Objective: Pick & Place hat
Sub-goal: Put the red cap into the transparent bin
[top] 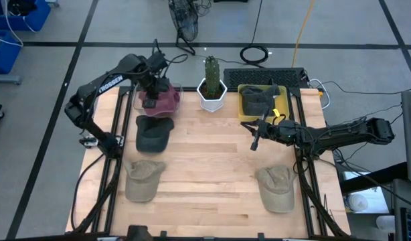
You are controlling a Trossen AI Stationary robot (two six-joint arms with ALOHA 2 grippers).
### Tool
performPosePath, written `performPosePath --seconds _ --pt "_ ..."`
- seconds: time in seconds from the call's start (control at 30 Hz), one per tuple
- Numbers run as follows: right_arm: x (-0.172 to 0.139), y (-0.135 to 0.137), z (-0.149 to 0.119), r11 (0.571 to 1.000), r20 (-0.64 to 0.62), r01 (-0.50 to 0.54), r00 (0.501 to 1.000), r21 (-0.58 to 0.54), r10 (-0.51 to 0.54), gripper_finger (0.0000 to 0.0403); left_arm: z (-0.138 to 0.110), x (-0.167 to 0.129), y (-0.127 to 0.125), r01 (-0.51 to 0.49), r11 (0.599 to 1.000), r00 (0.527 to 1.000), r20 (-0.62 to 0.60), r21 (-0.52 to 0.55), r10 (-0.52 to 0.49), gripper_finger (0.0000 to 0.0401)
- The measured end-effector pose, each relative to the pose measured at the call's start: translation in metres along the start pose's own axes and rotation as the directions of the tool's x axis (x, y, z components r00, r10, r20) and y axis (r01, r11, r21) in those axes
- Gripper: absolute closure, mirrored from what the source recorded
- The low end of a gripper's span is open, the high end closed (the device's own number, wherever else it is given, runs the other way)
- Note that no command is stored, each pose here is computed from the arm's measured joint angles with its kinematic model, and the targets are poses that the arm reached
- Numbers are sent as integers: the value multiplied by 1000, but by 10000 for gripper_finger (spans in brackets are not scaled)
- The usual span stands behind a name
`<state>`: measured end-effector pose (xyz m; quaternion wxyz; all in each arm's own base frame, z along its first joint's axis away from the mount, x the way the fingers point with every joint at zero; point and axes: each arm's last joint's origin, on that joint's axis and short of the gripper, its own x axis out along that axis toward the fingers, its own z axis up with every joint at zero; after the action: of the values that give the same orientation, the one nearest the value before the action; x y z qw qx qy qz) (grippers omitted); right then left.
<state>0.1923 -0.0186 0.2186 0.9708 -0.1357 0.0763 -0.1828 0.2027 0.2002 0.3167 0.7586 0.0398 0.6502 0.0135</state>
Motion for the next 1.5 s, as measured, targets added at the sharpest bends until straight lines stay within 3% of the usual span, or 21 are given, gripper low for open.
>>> performPosePath --seconds 0.17,0.37,0.43,0.5,0.6,0.73,0.83,1.0,1.17,1.33,1.4,1.5 --pt "0 0 0 1000 0 0 1000 0 0 399 22 -11 -32 41 999 995 97 -28 -38 232" --pt "0 0 1 1000 9 2 1000 4 -2 399 52 -13 -82 27 993 996 83 -114 -18 216" --pt "0 0 1 1000 14 3 1000 18 -3 399 60 -13 -98 -30 992 998 57 -121 37 215" --pt "0 0 2 1000 16 1 1000 28 -1 399 66 -14 -113 -148 980 988 16 -132 151 215" --pt "-1 2 2 999 19 -12 1000 43 11 399 72 -16 -132 -323 931 945 -13 -171 326 215" --pt "-2 7 3 998 26 -36 999 48 35 399 77 -12 -155 -377 909 923 4 -177 384 215" --pt "-4 10 4 996 32 -55 998 67 53 399 74 3 -170 -432 894 902 -29 -116 432 215" --pt "-6 16 6 990 42 -92 995 111 88 399 60 41 -188 -567 823 820 -107 -19 562 215" --pt "-9 23 8 983 54 -132 991 126 126 399 43 69 -195 -712 699 686 -144 68 713 215" --pt "-11 27 10 979 68 -153 987 132 145 399 34 78 -198 -797 601 590 -136 59 795 215" --pt "-11 27 10 981 71 -152 987 124 144 399 35 77 -199 -818 573 564 -121 48 817 215" --pt "-11 27 10 982 74 -150 987 111 142 399 38 78 -197 -824 566 561 -107 26 821 215"
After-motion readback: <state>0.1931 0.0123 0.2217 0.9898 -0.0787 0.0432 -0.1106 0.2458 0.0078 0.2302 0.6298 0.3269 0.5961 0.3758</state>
